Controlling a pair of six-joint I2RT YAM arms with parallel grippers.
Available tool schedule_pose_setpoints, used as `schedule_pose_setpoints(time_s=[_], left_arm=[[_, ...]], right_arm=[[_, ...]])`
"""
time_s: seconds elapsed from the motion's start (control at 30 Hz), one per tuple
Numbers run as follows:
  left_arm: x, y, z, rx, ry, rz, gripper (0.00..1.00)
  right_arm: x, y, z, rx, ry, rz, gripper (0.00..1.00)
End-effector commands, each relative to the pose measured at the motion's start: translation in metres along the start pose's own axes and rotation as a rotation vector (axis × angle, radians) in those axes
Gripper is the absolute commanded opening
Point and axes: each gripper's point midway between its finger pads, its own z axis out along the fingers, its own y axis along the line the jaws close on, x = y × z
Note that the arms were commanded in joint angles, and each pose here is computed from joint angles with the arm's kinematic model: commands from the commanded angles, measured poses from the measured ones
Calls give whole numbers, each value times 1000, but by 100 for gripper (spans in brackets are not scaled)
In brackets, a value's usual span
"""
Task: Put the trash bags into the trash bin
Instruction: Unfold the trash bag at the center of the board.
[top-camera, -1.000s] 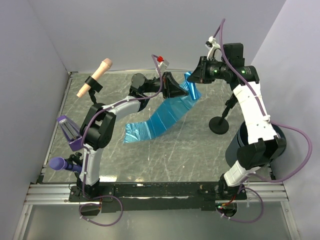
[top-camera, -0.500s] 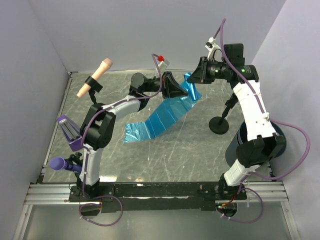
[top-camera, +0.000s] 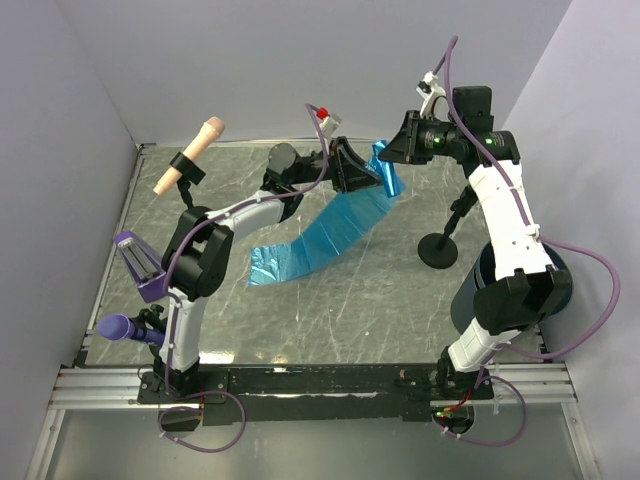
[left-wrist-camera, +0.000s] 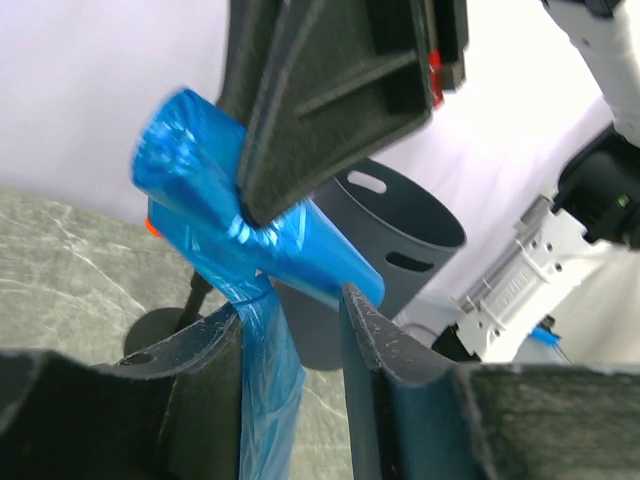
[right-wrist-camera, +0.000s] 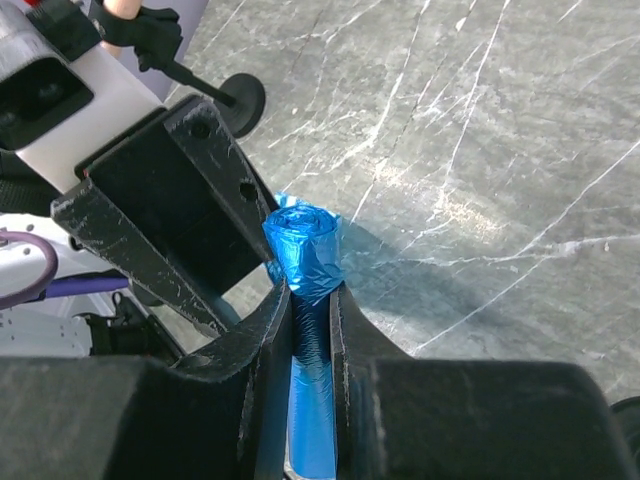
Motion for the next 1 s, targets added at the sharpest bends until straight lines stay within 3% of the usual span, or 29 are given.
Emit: schedule_pose_setpoints(time_s=[0.0,0.13,0.23,0.6,0.97], left_arm=[[-18,7,10,-33,-66,45,40],[-16,11,9,-46,-70,50,40],[-13,20,5,-83,-81,48,47],[-15,17,-24,-77,-47,98,54],[-26,-11,-4,25,-37,219,63]], right_arm=[[-14,25,-17,-55,-63,-42,0],[-15,32,-19,-77,-64,-47,0],[-15,47,-27,-128,-62,-60,0],[-3,75,-50,-232,-54,-151,0],[0,78,-53,-236,-40,-147,0]])
